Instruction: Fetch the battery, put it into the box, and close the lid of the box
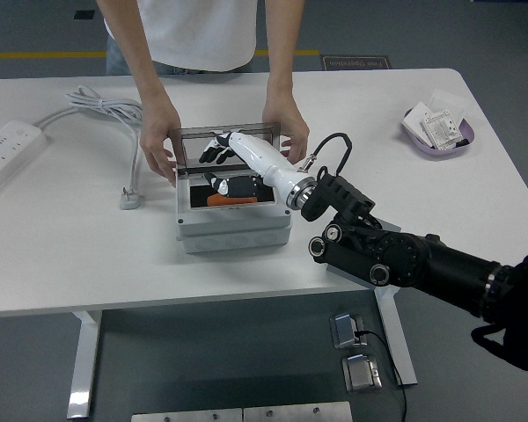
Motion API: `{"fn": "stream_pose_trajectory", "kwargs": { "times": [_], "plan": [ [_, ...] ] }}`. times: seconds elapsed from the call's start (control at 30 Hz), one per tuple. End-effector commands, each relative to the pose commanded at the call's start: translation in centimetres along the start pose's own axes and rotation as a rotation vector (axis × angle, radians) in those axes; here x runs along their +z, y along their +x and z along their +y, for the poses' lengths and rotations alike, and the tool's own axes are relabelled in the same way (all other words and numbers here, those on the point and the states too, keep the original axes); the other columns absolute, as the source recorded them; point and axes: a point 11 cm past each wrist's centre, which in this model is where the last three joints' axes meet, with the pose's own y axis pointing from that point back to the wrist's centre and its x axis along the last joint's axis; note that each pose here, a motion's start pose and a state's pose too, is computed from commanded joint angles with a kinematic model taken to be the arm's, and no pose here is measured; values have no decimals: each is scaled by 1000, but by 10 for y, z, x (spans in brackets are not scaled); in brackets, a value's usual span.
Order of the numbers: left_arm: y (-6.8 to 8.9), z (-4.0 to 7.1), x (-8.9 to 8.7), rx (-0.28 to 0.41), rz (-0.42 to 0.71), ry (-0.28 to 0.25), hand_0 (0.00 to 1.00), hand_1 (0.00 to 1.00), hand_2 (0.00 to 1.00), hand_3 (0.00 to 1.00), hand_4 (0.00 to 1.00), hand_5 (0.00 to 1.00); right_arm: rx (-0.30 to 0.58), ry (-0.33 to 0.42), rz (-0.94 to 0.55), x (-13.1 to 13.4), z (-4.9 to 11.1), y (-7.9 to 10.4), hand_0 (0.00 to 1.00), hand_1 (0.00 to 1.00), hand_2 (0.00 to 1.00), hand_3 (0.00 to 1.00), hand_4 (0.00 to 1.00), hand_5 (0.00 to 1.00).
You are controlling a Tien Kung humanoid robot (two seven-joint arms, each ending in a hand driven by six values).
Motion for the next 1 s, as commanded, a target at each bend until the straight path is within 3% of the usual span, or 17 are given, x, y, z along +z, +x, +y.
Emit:
{"fn": "stream_pose_trajectory", "kwargs": {
  "times": [0.23,0.37,0.6,1.0],
  "plan": [
    [-1,0,-6,-1,13,12,734,755,735,769,651,425,19,-6,-115,-1,15,21,723,616,632,606,644,125],
    [-2,-1,-9,-2,16,19,734,755,735,766,649,423,26,31,-153,-17,17,37,721,614,625,600,639,130],
    [2,0,-6,3,18,18,734,755,735,762,641,416,50,74,-130,-41,1,66,719,604,624,599,655,140],
    [6,1,5,9,4,1,735,754,734,758,639,413,72,-32,-103,-16,-26,90,720,604,634,605,665,149]
  ]
}}
